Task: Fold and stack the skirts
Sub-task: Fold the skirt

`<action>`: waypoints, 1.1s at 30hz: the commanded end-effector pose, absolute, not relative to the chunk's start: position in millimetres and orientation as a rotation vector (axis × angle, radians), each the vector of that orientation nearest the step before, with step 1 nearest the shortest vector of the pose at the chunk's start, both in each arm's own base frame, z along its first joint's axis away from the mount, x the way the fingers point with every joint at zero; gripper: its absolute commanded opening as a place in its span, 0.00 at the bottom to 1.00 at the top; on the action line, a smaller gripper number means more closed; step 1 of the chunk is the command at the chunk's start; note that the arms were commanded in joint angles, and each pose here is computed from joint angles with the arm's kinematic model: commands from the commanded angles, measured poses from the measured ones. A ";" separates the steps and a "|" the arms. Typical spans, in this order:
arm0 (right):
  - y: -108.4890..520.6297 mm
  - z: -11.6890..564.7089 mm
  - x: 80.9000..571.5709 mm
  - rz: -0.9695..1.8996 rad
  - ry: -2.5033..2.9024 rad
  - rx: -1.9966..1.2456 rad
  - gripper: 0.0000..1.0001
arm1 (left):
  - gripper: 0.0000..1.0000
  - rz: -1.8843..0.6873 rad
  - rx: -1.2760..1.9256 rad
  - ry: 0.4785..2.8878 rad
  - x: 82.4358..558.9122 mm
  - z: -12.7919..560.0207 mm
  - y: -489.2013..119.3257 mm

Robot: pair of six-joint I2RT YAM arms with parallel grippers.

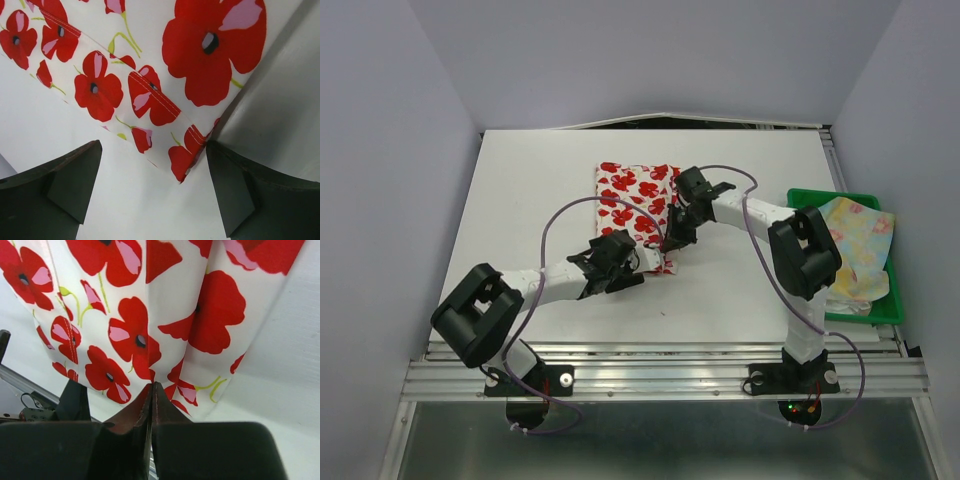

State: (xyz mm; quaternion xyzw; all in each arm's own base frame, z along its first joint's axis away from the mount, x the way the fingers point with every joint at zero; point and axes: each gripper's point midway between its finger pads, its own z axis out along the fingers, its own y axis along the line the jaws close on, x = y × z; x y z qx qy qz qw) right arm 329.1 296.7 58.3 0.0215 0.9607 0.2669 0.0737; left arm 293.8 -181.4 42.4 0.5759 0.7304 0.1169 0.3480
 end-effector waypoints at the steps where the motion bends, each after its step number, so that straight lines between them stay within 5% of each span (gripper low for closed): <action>1: 295.7 58.6 327.3 0.848 2.887 0.069 0.03 | 0.99 0.287 1.492 1.908 290.9 34.5 -180.1; 7: 288.0 56.4 328.9 0.847 2.895 0.070 0.01 | 0.98 0.282 1.502 1.923 286.2 25.0 -176.9; 9: 291.8 60.8 328.7 0.882 2.890 0.060 0.13 | 0.98 0.274 1.496 1.923 286.2 26.1 -178.2; 12: 294.7 65.2 331.0 0.902 2.878 0.056 0.01 | 0.98 0.267 1.496 1.925 286.4 26.3 -179.6; 33: 249.2 48.9 338.6 0.756 2.912 0.088 0.01 | 0.98 0.255 1.529 1.953 276.7 13.1 -171.5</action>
